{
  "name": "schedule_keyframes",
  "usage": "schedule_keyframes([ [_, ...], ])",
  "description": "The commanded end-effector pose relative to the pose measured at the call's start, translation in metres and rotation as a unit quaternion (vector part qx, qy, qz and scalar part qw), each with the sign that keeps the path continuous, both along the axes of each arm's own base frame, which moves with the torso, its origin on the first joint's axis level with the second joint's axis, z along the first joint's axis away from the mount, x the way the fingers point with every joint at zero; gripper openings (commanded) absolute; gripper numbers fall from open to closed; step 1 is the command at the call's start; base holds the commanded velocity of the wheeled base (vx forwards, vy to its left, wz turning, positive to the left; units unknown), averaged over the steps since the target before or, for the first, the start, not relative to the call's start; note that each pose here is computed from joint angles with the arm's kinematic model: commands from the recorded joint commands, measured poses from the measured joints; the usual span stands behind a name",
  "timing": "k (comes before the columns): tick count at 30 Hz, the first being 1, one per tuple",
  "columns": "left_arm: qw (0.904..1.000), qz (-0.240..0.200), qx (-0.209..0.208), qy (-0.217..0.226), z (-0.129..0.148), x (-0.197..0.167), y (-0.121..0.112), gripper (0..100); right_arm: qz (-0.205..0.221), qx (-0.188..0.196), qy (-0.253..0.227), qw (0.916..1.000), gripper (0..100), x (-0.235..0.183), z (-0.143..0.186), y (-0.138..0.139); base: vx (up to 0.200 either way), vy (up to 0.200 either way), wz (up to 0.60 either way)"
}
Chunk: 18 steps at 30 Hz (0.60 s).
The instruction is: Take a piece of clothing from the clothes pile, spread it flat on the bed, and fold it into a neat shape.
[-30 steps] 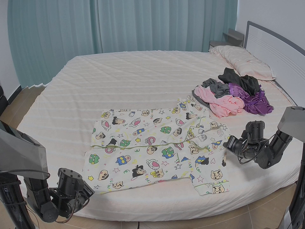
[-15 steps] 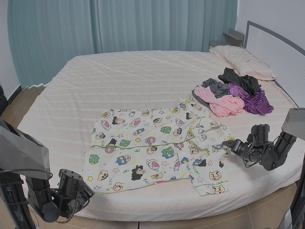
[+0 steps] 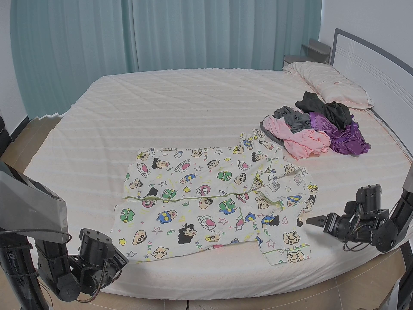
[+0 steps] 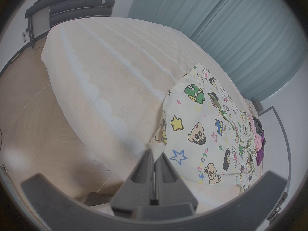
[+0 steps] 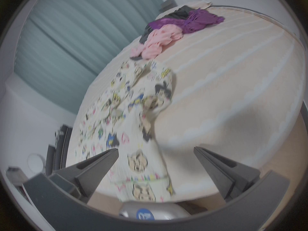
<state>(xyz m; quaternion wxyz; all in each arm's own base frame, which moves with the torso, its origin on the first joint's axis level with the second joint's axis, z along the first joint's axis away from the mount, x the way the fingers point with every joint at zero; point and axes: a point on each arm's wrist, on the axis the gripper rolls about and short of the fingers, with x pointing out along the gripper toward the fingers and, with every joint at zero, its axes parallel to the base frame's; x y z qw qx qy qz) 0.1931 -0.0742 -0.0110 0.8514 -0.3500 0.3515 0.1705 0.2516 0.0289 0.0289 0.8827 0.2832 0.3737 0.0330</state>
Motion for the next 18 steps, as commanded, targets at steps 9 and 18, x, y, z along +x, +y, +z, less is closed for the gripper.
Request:
schedule_keyframes([
  [9, 0.9999, -0.009, -0.001, -0.006, 0.001, 0.0, -0.002, 0, 0.106, -0.02, 0.043, 0.9933, 100, -0.033, -0.013, 0.031, 0.0, 0.0, 0.0],
  [18, 0.9999, -0.009, -0.001, -0.006, 0.001, 0.0, -0.002, 0, 0.118, -0.034, 0.056, 0.9908, 100, -0.031, -0.022, 0.033, 0.0, 0.0, 0.0],
])
